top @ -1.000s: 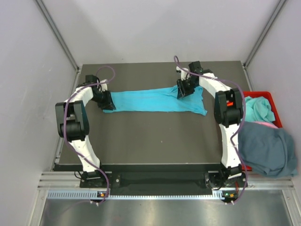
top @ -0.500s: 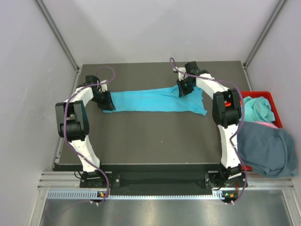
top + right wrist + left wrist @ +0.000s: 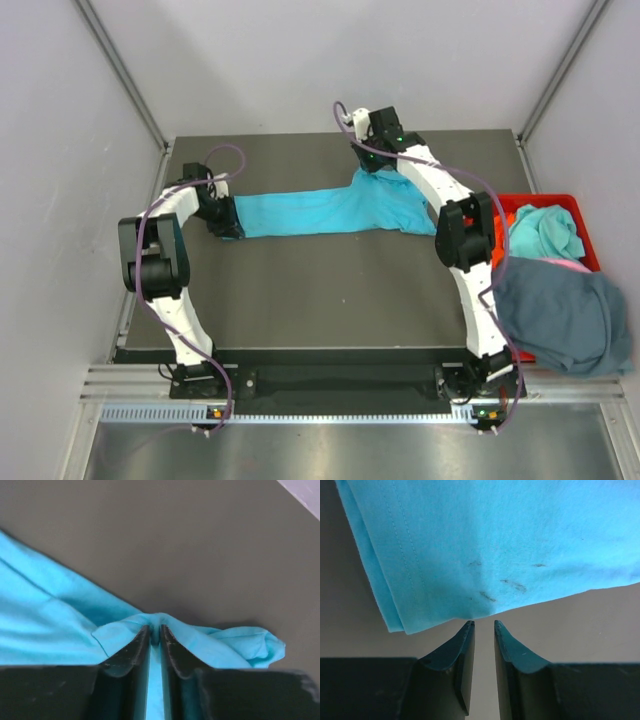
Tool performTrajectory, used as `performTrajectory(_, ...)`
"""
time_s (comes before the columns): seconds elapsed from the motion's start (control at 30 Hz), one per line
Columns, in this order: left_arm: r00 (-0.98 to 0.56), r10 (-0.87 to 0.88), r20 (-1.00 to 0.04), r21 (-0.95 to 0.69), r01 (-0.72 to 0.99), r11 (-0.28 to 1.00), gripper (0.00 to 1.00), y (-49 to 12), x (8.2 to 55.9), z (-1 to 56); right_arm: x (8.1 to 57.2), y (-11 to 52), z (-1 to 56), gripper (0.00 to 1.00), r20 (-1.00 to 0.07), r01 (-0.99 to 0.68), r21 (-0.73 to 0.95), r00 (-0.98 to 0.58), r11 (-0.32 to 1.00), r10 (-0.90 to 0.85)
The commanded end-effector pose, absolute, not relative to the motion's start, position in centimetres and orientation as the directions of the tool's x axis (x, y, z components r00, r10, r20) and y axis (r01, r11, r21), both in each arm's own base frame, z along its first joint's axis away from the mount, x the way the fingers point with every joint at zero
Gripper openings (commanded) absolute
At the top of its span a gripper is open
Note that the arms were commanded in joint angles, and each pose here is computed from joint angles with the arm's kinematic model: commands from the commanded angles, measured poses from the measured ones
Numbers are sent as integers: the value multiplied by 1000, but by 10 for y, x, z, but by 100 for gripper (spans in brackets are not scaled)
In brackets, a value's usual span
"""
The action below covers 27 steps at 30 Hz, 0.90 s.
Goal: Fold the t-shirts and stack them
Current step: Fold the tshirt
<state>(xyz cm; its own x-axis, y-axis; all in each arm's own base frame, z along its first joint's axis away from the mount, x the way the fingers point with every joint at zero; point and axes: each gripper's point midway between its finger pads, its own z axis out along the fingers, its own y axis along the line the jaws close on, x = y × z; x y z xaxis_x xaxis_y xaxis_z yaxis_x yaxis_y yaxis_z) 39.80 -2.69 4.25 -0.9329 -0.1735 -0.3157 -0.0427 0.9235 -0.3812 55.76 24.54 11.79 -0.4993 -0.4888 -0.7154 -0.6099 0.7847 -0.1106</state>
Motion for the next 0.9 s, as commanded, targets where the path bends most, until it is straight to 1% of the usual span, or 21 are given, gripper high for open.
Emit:
performTrajectory(0.0, -918, -158, -363, -365, -16, 931, 27, -24, 401, 52, 576, 245, 123, 25, -733, -568, -200, -454, 799, -506)
performTrajectory(0.03, -917, -156, -366, -366, -12, 931, 27, -25, 402, 53, 577, 244, 129, 45, -744, -555, -205, -446, 806, -497)
performTrajectory(0.07, -918, -158, -365, -366, -14, 930, 27, -25, 401, 53, 573, 242, 125, 53, -738, -548, -198, -462, 813, -491)
performTrajectory(0.1, -917, -156, -368, -365, -12, 931, 27, -25, 401, 54, 570, 242, 124, 56, -736, -548, -195, -467, 813, -491)
performTrajectory(0.13, -917, -156, -367, -367, -12, 930, 28, -25, 401, 55, 569, 235, 138, 58, -746, -523, -214, -458, 825, -484)
performTrajectory(0.17, -916, -156, -369, -368, -10, 930, 28, -25, 401, 56, 562, 230, 127, 59, -731, -522, -216, -473, 825, -491)
performTrajectory(0.2, -915, -154, -373, -367, -8, 930, 28, -25, 402, 58, 558, 225, 129, 59, -731, -513, -225, -474, 829, -491)
performTrajectory(0.23, -912, -156, -378, -364, -8, 931, 28, -24, 403, 59, 554, 221, 148, 59, -750, -498, -235, -454, 835, -481)
performTrajectory(0.27, -909, -154, -386, -354, -8, 935, 28, -23, 403, 61, 546, 215, 138, 59, -739, -498, -236, -465, 834, -487)
performTrajectory(0.3, -905, -155, -396, -345, -10, 939, 28, -20, 404, 63, 542, 209, 142, 59, -743, -488, -238, -465, 840, -481)
performTrajectory(0.33, -905, -157, -396, -343, -12, 939, 28, -20, 404, 63, 538, 202, 161, 59, -764, -473, -239, -448, 848, -465)
performTrajectory(0.4, -907, -154, -392, -332, -17, 943, 28, -18, 402, 62, 524, 189, 152, 59, -746, -468, -222, -483, 856, -458)
performTrajectory(0.43, -908, -155, -390, -326, -21, 945, 28, -17, 402, 62, 518, 179, 168, 59, -761, -454, -218, -475, 864, -442)
performTrajectory(0.47, -911, -155, -382, -322, -26, 946, 28, -16, 399, 62, 504, 171, 155, 59, -735, -461, -205, -510, 863, -447)
performTrajectory(0.5, -910, -155, -384, -316, -28, 948, 28, -14, 399, 63, 498, 164, 157, 58, -733, -460, -204, -513, 864, -446)
performTrajectory(0.53, -906, -153, -395, -310, -25, 950, 28, -13, 399, 67, 491, 155, 175, 58, -752, -445, -214, -493, 870, -437)
performTrajectory(0.57, -903, -156, -400, -306, -28, 952, 28, -10, 398, 68, 479, 146, 164, 57, -728, -452, -224, -511, 863, -457)
performTrajectory(0.63, -899, -154, -410, -299, -27, 954, 28, -9, 397, 71, 468, 131, 179, 57, -739, -430, -249, -496, 868, -457)
performTrajectory(0.73, -901, -157, -404, -297, -33, 954, 29, -7, 397, 69, 448, 114, 170, 57, -701, -428, -260, -533, 865, -474)
performTrajectory(0.87, -912, -172, -373, -306, -54, 951, 28, -3, 396, 60, 427, 99, 138, 57, -644, -433, -225, -606, 873, -467)
